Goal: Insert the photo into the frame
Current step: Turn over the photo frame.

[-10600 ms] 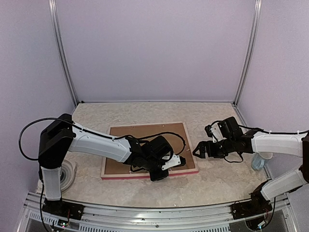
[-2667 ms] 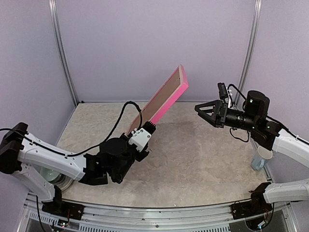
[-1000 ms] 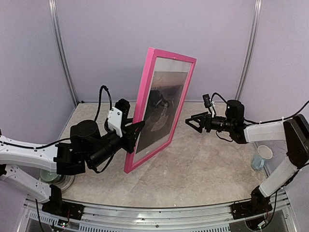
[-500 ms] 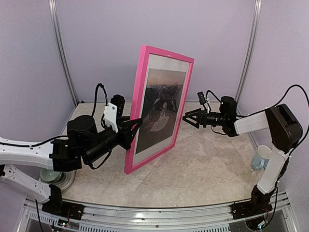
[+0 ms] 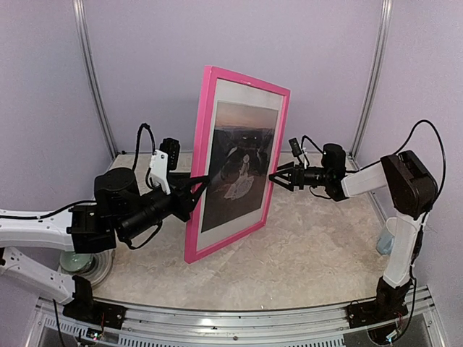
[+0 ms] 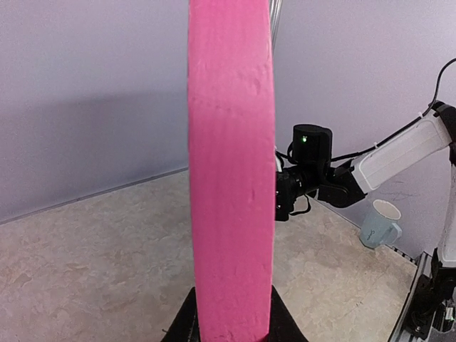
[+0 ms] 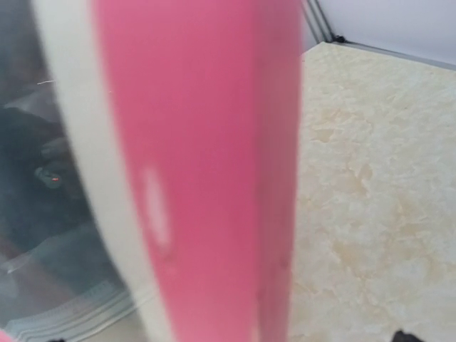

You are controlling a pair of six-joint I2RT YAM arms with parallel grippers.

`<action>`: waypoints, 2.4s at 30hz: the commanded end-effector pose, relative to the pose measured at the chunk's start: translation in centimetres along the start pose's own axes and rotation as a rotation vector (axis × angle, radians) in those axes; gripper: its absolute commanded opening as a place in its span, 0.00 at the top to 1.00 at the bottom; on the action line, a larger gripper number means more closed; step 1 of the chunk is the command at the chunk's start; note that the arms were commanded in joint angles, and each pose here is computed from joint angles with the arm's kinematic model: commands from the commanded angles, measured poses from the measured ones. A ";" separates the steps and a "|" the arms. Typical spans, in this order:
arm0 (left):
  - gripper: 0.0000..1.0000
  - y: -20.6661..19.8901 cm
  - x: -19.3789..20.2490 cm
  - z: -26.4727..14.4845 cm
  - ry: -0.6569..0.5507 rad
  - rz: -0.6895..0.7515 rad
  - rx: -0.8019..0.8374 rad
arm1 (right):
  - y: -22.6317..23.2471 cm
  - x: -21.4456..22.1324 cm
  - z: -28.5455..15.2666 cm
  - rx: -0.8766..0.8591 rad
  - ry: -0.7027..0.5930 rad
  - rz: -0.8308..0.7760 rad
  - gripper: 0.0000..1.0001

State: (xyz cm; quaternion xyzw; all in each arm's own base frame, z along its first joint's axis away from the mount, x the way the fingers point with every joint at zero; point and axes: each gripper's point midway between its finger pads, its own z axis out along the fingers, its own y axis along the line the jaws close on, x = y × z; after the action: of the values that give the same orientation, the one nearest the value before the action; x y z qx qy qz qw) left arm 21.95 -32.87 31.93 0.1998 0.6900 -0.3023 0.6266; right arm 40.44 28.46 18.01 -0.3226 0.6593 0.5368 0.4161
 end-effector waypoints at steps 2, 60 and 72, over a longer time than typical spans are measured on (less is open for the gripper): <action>0.93 -0.7 -6.2 -1.0 -0.153 -0.122 0.067 | 0.8 -1.2 0.1 -0.108 -0.018 -0.018 0.01; 0.92 8.6 -5.8 0.6 -0.186 -0.401 -0.012 | 4.5 -5.7 0.8 -0.256 0.012 0.205 0.01; 0.92 10.0 -2.6 1.5 -0.122 -0.470 -0.009 | 4.8 -2.6 -0.4 -0.124 0.064 0.276 0.01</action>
State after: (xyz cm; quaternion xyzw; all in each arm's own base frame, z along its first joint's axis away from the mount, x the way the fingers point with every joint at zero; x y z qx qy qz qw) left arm 28.97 -27.29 31.57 0.0345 0.7059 -0.4388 0.5549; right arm 38.49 29.18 21.39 -0.2481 0.6787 0.6328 0.2782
